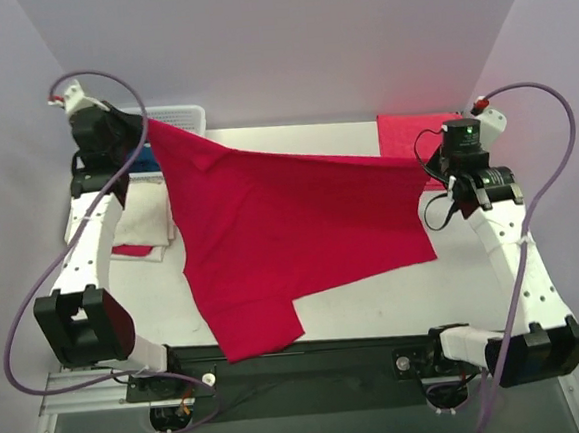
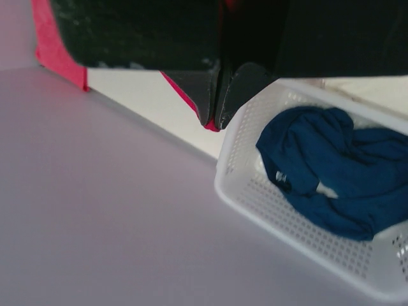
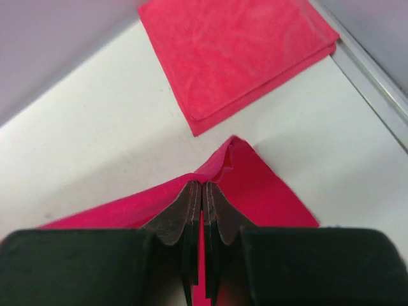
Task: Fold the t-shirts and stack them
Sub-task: Flatten out the tshirt
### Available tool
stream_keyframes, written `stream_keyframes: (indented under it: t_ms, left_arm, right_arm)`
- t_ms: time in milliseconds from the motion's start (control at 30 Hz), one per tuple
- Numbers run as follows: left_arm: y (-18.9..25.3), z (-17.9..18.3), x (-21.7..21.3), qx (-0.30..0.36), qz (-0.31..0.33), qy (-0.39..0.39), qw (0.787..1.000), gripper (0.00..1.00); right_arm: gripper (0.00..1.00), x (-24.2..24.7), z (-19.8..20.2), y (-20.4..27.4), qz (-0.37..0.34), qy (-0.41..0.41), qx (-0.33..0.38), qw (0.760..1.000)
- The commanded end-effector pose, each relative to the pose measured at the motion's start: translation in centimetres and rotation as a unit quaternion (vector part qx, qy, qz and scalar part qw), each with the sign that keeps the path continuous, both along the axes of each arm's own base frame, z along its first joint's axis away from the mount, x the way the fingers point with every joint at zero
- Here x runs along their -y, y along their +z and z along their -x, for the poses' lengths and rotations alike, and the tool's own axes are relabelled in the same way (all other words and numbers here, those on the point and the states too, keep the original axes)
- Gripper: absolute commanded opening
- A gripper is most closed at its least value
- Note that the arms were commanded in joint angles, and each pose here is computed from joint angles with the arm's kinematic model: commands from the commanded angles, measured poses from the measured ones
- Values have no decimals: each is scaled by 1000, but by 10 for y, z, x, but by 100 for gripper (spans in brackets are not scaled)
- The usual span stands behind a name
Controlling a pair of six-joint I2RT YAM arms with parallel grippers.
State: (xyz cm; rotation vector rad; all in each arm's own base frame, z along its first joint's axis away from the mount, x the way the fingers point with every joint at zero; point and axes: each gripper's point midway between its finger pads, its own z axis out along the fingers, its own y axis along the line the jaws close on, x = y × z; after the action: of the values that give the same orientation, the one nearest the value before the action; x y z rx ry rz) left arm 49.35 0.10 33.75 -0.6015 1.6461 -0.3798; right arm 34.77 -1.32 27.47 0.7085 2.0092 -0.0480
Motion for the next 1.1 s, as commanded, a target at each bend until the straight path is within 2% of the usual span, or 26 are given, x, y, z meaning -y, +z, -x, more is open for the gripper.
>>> stream_keyframes:
  t_ms: [0, 200, 300, 500, 533, 700, 867, 967, 1067]
  left_arm:
    - [113, 30, -9, 108, 10, -47, 993, 0]
    - [208, 88, -12, 205, 0, -83, 975, 0]
    - [246, 135, 4, 252, -10, -114, 961, 0]
    - [286, 205, 25, 281, -45, -131, 950, 0]
    - [303, 222, 30, 300, -54, -131, 943, 0]
    - [332, 281, 49, 338, -75, -146, 927, 0]
    - [345, 297, 50, 359, -77, -140, 919, 0]
    - [344, 283, 46, 360, -63, -136, 921, 0]
    - [332, 255, 40, 351, -47, -138, 925, 0]
  right_arm:
    - [0, 9, 22, 32, 24, -4, 22, 999]
    - [0, 3, 55, 73, 10, 23, 87, 996]
    - [0, -5, 75, 94, 1, 52, 121, 991]
    - [0, -21, 113, 130, 3, 108, 184, 977]
    - [0, -24, 117, 133, 1, 116, 191, 975]
    - [0, -36, 138, 160, -23, 150, 235, 960]
    - [0, -34, 129, 173, -15, 145, 241, 959]
    - [0, -36, 108, 167, -12, 139, 223, 965]
    - [0, -41, 81, 160, -11, 136, 208, 969]
